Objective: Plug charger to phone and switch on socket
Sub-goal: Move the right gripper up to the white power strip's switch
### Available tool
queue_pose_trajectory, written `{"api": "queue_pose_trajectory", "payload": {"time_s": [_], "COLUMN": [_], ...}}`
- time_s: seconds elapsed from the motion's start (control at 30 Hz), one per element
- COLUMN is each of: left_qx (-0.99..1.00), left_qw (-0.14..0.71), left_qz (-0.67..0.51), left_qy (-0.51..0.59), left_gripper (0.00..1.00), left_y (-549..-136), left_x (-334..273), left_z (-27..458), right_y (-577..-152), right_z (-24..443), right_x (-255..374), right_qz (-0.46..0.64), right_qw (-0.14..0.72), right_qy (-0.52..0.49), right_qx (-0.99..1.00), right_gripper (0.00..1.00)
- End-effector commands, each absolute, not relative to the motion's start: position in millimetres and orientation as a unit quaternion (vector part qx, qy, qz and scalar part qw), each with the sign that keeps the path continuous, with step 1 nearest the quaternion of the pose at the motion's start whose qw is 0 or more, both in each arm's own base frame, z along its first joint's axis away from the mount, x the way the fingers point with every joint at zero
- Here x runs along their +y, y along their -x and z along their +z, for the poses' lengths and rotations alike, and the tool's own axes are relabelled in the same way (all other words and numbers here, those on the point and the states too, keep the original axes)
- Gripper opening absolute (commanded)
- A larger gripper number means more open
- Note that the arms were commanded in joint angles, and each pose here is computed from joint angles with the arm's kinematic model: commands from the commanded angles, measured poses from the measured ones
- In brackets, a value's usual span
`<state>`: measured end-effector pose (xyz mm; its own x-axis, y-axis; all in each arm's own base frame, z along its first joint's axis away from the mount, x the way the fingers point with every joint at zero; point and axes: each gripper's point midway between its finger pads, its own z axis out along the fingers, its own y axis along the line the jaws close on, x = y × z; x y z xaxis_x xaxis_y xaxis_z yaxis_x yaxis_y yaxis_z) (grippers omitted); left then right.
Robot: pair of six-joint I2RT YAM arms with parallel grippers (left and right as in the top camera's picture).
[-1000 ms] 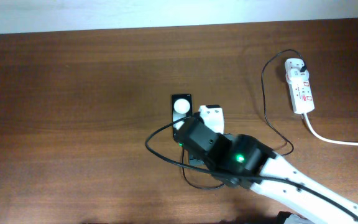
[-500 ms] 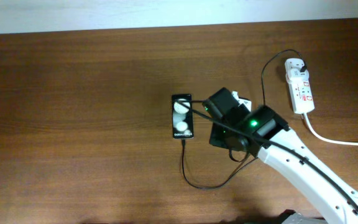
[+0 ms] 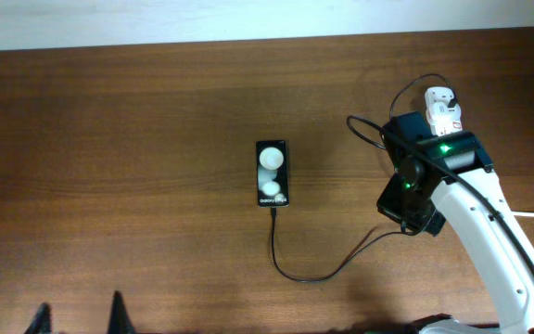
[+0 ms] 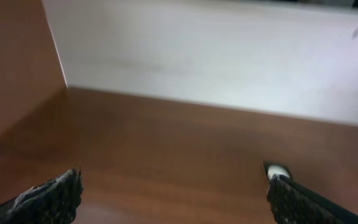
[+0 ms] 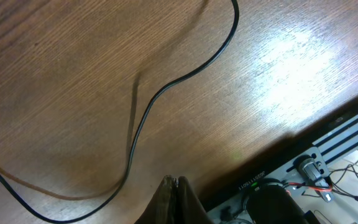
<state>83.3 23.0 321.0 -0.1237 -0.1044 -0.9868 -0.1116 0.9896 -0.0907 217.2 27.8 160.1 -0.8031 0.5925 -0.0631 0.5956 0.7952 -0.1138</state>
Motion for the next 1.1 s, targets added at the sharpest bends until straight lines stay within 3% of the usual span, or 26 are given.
{"api": "queue_pose_trajectory", "payload": {"time_s": [0.0,0.3,0.63,0.87,1.07], "left_qx": [0.789,0.799,0.798,0.798,0.798], "left_qw": [0.611,0.599,0.6,0.6,0.6], "left_qz": [0.001,0.003,0.004,0.004,0.004], "left_qy": [0.055,0.055,0.056,0.056,0.056], "left_gripper": [0.99,0.99,0.99,0.99,0.99], "left_y": [-96,-96,-96,-96,-96], "left_x": [17,17,17,17,17], "left_z": [284,275,276,276,276], "right_y": [-218,-214,-256,-292,-350], "right_z": [168,197,207,200,202], "right_x": [20,-33,-80,-114,-142], "right_qz": [-0.074,-0.056,-0.011,-0.007,-0.016], "right_qw": [0.034,0.109,0.192,0.149,0.112], "right_qy": [-0.321,-0.425,-0.494,-0.515,-0.523], "right_qx": [0.944,0.897,0.848,0.844,0.845], "right_gripper": [0.04,0.04,0.04,0.04,0.04]}}
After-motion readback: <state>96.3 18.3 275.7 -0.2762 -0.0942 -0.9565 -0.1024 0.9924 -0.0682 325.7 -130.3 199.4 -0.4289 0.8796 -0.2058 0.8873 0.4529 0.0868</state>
